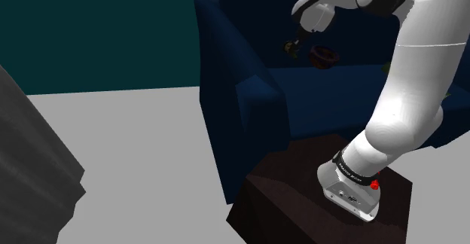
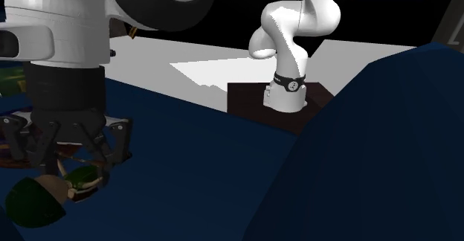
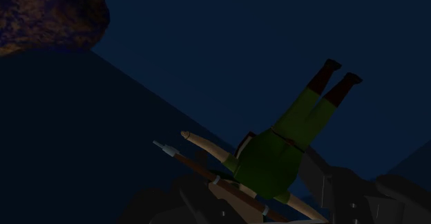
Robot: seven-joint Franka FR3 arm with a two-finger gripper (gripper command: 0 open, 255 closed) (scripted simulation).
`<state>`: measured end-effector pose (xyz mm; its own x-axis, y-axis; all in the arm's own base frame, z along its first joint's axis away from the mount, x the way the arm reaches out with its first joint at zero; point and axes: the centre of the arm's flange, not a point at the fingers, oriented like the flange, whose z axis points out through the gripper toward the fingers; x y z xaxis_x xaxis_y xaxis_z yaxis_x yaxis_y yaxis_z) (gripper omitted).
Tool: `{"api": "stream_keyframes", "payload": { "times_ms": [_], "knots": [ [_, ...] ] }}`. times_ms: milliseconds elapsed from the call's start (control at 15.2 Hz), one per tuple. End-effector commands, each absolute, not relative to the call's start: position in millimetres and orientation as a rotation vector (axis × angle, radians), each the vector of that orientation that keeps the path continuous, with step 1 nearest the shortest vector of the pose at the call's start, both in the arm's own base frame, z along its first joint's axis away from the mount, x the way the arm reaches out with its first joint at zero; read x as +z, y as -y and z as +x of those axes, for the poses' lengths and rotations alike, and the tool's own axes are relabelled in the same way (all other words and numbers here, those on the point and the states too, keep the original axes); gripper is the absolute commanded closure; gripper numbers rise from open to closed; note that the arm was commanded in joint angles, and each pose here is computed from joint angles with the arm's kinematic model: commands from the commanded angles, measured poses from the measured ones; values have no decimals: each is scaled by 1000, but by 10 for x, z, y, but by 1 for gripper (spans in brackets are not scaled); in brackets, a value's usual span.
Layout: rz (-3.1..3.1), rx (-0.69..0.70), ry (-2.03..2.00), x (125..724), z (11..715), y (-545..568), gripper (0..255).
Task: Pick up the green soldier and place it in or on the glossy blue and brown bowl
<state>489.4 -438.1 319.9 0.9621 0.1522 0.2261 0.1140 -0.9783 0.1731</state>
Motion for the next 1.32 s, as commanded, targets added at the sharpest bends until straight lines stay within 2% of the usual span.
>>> {"api": "stream_keyframes", "payload": {
  "times_ms": [0,1254],
  "knots": [
    [2954,358,-201,3307,4885,4375,255],
    [2954,358,-201,4310,4885,4375,255]
  ]
}}
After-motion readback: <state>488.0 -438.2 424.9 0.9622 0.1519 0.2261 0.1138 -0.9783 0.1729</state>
